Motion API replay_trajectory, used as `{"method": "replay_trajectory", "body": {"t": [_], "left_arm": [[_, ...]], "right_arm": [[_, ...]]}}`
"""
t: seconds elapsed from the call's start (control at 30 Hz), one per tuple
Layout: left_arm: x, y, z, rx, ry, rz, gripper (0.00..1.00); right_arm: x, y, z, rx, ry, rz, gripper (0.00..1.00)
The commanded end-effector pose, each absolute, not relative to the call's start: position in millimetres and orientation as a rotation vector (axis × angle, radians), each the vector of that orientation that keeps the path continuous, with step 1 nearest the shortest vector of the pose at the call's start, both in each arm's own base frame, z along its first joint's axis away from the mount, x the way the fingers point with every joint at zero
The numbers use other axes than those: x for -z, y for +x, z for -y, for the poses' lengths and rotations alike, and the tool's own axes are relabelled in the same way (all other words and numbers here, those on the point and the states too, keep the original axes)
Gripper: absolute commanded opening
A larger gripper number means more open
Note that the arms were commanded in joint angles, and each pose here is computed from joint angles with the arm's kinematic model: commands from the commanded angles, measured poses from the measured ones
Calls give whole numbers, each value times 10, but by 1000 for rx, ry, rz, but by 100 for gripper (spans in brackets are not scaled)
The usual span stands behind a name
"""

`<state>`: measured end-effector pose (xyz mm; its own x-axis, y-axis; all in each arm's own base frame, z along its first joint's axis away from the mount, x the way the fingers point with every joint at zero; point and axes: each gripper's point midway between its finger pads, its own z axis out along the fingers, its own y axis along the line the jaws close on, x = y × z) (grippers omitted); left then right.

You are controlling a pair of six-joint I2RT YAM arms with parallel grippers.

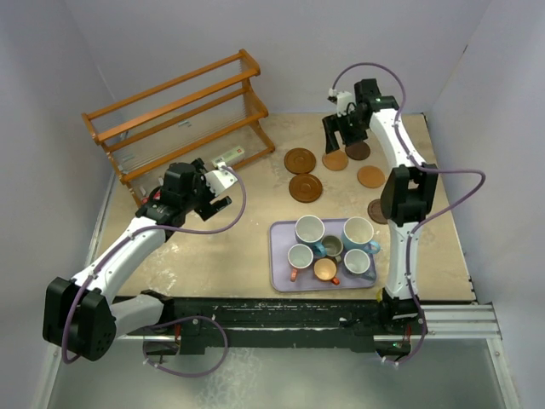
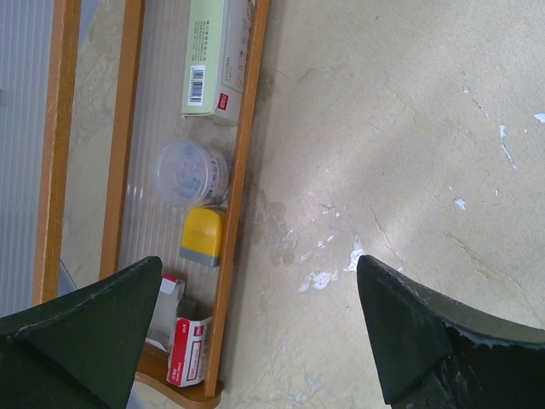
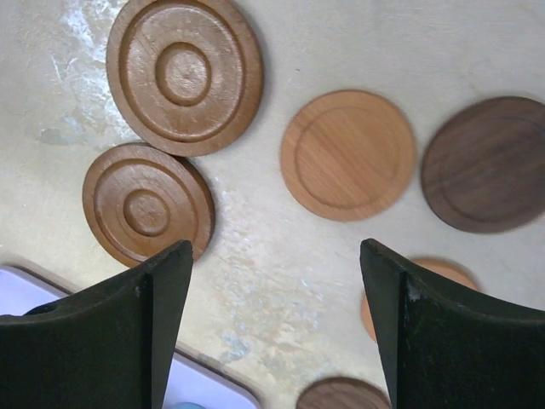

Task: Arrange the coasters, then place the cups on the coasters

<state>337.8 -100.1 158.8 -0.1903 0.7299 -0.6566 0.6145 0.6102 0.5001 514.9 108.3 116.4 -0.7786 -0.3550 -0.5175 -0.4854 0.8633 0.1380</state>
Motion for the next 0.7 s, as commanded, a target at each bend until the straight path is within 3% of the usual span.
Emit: {"method": "replay_trajectory", "body": {"t": [0.0,0.13,0.3,0.53,0.67], "left_arm": [[-1786,3425,1023,-157,1062,-1821,93],[-1811,3420,1030,-152,1059,-1812,93],[-1818,3408,1035,-149,1060,-1809,93],[-1812,3405,1033,-147,1061,-1811,93],[-1807,3404,1043,-144,1064,-1811,93]], "right_arm": [[-1354,5172,-610,-232,-567,-2529,84],[-1320,5136,-265,-174,-522,-2553,97],[-1189,5098,171,-113,-458,-2595,97],[-906,5082,459,-109,-428,-2666,93],[-766,5074,510,-136,-433,-2708,81]]}}
